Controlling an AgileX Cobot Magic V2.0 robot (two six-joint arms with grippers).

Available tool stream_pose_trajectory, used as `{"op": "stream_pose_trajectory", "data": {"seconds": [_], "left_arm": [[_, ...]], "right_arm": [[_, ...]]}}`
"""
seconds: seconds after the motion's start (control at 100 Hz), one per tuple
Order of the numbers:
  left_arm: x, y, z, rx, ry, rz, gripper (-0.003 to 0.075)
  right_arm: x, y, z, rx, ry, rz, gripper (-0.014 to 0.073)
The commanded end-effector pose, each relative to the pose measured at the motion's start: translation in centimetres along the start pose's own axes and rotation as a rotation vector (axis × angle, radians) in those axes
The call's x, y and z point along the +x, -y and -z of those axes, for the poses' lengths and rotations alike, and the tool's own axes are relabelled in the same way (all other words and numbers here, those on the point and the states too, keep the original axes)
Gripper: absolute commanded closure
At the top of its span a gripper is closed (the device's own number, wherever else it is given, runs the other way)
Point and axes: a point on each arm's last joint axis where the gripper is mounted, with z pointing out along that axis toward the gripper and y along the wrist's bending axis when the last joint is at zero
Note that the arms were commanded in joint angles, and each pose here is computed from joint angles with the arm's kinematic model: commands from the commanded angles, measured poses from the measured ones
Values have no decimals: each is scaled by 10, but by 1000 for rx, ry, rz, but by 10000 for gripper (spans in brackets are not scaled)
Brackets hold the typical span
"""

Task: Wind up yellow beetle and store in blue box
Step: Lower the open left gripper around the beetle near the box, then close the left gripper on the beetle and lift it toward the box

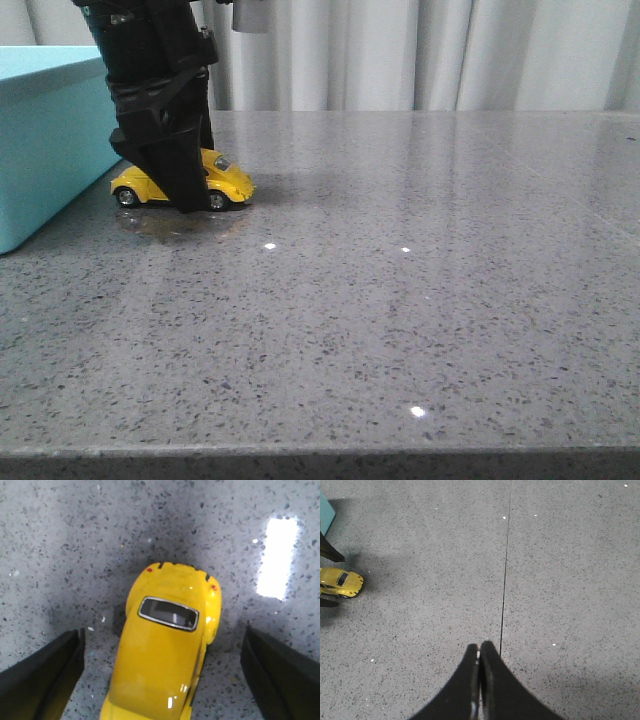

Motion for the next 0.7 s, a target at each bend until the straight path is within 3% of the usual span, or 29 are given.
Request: {"op": "stream_pose_trajectory", "data": {"seconds": [0.0, 0.23, 0.37, 0.57, 0.69], "left_arm": [[-8, -2, 28, -68, 64, -4, 176], [-7, -1, 28, -56, 51, -6, 461], [-8, -2, 29, -59, 51, -8, 579], [-26, -7, 62, -90, 90, -32, 627], [-38, -17, 103, -164, 169, 98, 627]], "right_arm": [[-10, -2, 6, -24, 86, 16, 663], [-10, -2, 6, -24, 85, 16, 663], [-10, -2, 6, -24, 85, 16, 663], [-10, -2, 6, -23, 84, 16, 663], [-10, -2, 6, -23, 84, 16, 663]]}}
